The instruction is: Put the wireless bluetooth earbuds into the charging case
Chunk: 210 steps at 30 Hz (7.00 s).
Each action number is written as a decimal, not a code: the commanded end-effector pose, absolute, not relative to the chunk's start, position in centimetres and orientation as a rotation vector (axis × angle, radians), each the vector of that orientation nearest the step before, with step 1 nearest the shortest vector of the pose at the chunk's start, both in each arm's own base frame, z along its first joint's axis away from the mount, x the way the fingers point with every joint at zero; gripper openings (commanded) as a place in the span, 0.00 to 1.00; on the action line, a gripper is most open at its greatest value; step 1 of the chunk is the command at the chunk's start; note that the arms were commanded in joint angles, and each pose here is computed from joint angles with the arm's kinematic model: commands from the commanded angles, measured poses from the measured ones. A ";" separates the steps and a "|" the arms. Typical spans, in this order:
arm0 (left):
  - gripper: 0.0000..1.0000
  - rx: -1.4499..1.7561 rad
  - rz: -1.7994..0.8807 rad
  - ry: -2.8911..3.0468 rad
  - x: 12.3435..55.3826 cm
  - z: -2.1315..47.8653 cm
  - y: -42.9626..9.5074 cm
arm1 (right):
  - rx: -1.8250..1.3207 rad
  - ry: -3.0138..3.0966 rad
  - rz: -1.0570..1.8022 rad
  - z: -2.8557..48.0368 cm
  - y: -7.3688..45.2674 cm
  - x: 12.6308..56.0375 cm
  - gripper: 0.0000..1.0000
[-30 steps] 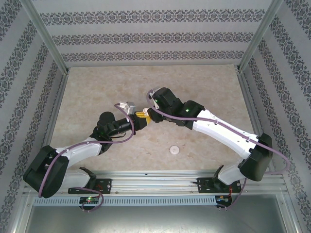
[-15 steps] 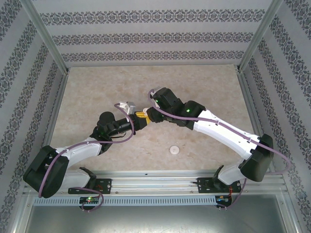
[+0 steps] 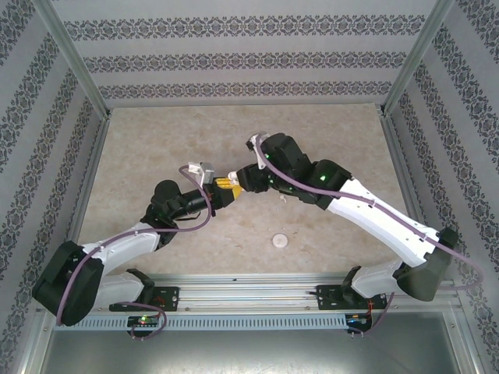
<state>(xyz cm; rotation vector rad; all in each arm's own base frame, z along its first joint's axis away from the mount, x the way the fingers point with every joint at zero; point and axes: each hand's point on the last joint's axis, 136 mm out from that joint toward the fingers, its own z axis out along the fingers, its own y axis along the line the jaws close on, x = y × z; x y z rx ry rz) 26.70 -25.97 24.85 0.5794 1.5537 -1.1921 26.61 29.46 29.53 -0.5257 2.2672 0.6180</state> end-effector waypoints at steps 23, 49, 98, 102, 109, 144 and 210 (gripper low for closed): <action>0.00 0.808 -1.207 1.415 23.3 28.2 -26.4 | -0.370 2.392 1.344 29.2 31.8 26.0 0.39; 0.00 0.753 -1.182 1.460 23.9 27.2 -25.9 | -0.440 2.457 1.384 28.6 32.0 24.2 0.42; 0.03 -0.068 -1.071 2.482 40.4 6.2 -17.6 | -0.090 2.980 0.572 11.1 19.8 19.7 0.48; 0.08 -0.101 -1.022 2.564 41.8 4.1 -16.5 | -0.061 3.041 0.511 9.6 18.8 18.4 0.49; 0.16 -0.119 -0.998 2.679 42.8 2.2 -15.2 | -0.037 3.107 0.453 7.6 18.2 16.8 0.50; 0.45 -0.179 -1.002 2.578 38.3 8.7 -11.5 | -0.222 3.141 0.101 4.2 18.8 16.9 0.61; 0.47 0.343 -1.502 2.233 24.3 22.5 -25.9 | -1.116 2.223 0.408 20.4 30.6 21.5 0.39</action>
